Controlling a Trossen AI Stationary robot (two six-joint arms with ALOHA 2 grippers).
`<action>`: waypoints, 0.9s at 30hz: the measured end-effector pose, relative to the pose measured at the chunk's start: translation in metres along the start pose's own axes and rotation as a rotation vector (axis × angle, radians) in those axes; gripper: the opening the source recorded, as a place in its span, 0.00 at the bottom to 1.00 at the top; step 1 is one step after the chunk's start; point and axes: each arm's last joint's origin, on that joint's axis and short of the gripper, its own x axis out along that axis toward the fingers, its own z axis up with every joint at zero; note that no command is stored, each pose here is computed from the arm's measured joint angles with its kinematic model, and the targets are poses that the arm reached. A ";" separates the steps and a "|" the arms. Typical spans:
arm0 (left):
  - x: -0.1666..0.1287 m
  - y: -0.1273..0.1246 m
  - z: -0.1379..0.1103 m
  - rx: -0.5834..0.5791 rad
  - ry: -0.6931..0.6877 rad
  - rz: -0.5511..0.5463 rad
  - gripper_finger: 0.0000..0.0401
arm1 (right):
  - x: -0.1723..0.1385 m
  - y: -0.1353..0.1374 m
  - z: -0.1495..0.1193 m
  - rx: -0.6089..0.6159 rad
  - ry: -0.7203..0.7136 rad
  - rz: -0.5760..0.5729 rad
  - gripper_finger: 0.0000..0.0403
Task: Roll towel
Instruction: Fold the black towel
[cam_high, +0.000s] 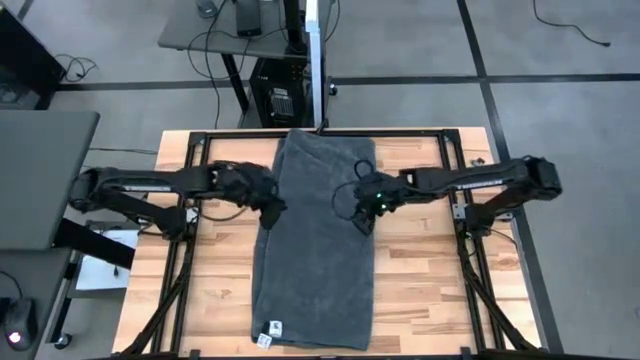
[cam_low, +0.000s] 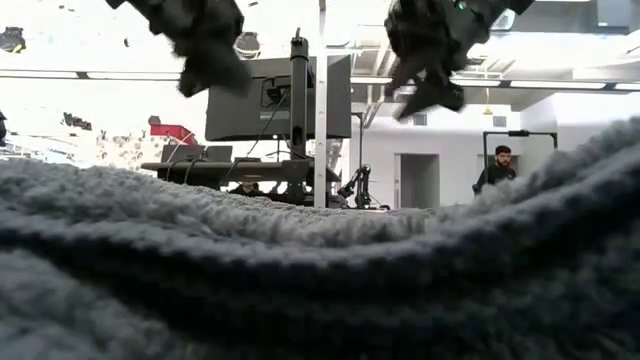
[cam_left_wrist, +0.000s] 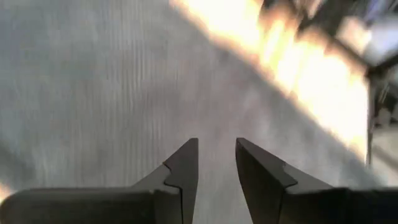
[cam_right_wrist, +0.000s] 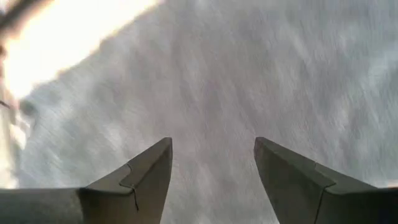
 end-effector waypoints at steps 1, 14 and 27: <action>-0.004 0.000 0.004 0.009 -0.032 -0.008 0.23 | -0.003 0.002 0.004 -0.019 -0.041 0.019 0.55; -0.049 -0.077 -0.021 0.525 0.321 -0.053 0.44 | -0.039 0.115 -0.051 -0.313 -0.008 -0.016 0.57; -0.030 -0.208 -0.165 0.690 0.512 -0.058 0.50 | 0.001 0.229 -0.202 -0.558 0.094 -0.014 0.57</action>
